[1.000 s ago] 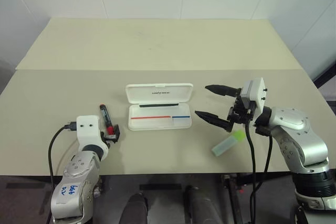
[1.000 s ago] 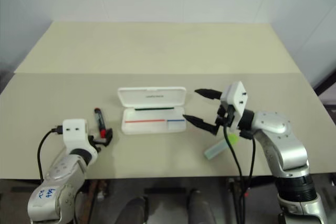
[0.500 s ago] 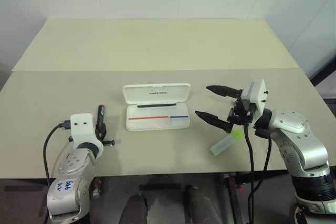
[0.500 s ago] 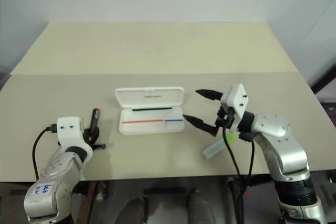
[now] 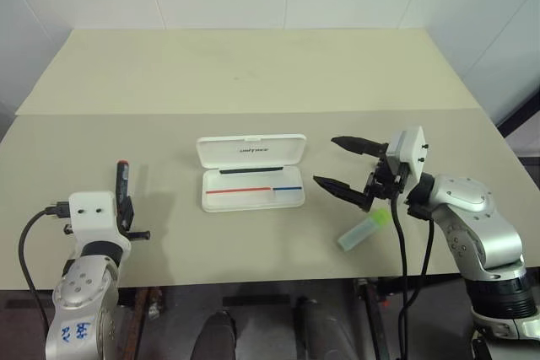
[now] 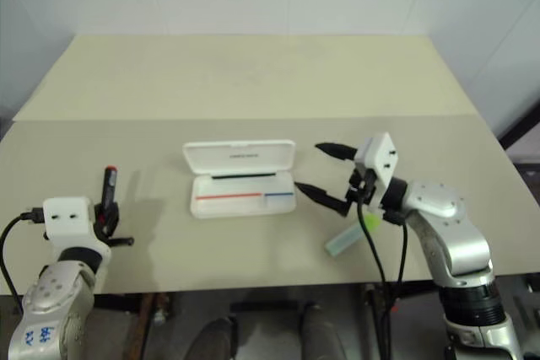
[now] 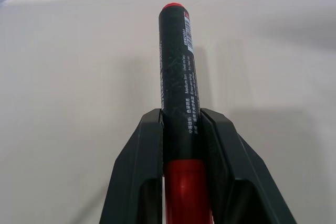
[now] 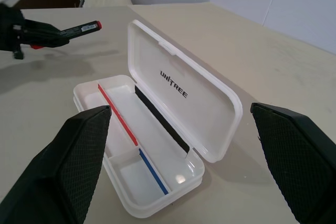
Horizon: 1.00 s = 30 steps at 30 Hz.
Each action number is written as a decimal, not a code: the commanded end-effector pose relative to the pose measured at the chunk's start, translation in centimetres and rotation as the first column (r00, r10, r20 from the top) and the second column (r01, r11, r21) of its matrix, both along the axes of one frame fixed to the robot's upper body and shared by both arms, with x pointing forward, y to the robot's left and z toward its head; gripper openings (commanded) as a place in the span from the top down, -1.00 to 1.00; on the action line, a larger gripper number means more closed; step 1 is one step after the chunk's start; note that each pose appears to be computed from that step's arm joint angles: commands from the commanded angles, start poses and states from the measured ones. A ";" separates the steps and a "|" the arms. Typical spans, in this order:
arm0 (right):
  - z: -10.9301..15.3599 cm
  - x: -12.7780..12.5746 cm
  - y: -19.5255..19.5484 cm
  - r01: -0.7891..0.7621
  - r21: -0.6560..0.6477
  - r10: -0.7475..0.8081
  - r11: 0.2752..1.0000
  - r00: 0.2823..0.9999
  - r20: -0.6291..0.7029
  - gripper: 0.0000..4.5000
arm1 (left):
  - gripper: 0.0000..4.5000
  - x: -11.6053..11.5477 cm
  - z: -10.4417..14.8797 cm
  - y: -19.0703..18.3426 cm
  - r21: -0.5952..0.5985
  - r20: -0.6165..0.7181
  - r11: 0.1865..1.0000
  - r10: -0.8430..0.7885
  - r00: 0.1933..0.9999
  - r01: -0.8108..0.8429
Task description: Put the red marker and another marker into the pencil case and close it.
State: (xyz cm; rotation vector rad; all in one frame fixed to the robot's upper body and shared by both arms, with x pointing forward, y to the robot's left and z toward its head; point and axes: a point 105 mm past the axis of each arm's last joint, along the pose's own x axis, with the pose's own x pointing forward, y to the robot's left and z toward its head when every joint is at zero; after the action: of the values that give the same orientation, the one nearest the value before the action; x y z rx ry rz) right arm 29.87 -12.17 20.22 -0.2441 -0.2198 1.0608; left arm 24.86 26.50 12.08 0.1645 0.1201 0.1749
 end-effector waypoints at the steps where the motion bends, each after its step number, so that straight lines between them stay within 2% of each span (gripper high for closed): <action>1: 1.1 -0.2 0.4 -0.024 0.008 0.023 1.000 0.998 0.055 -1.00 | 0.74 -0.4 2.3 -1.2 0.089 0.087 0.986 -0.145 0.986 0.138; 4: 0.9 -0.3 0.6 -0.030 0.012 0.029 0.999 0.998 0.051 -1.00 | 0.74 -0.7 3.5 -3.5 0.152 0.118 0.915 -0.391 0.913 0.373; 8: 1.0 -0.3 0.6 -0.028 0.020 0.027 0.999 0.998 0.050 -1.00 | 0.74 -1.2 4.1 -4.4 0.221 0.091 0.798 -0.589 0.803 0.561; 11: 0.9 -0.3 0.7 -0.027 0.020 0.026 0.999 0.998 0.051 -1.00 | 0.74 -1.4 3.6 -4.9 0.163 0.050 0.703 -0.706 0.706 0.692; 13: 1.0 -0.4 0.7 -0.025 0.023 0.024 0.999 0.998 0.052 -1.00 | 0.74 -1.7 3.5 -5.3 0.166 0.020 0.631 -0.771 0.637 0.758; 16: 1.0 -0.4 0.7 -0.022 0.024 0.021 0.999 0.998 0.054 -1.00 | 0.74 -1.7 3.3 -5.5 0.176 -0.019 0.557 -0.822 0.568 0.812; 20: 1.0 -0.3 0.7 -0.014 0.025 0.013 1.000 0.998 0.059 -1.00 | 0.74 -0.3 3.1 -5.5 0.250 -0.090 0.483 -0.851 0.517 0.839; 22: 1.1 -0.4 0.7 -0.010 0.025 0.008 1.000 0.998 0.063 -1.00 | 0.74 1.5 3.4 -5.5 0.273 -0.112 0.474 -0.849 0.517 0.837; 25: 1.2 -0.5 0.5 0.005 0.027 -0.007 1.000 0.998 0.070 -1.00 | 0.74 3.5 4.3 -6.3 0.337 -0.136 0.408 -0.871 0.473 0.848; 30: 1.4 -0.6 0.3 0.024 0.029 -0.026 0.999 0.997 0.076 -1.00 | 0.74 5.0 5.2 -8.7 0.365 -0.180 0.249 -0.926 0.331 0.897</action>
State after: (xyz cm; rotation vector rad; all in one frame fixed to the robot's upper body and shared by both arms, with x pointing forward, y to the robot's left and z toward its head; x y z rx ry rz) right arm 29.78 -11.92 20.35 -0.2356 -0.2483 1.0300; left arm 29.95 18.15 17.11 0.6037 -0.1032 -0.9988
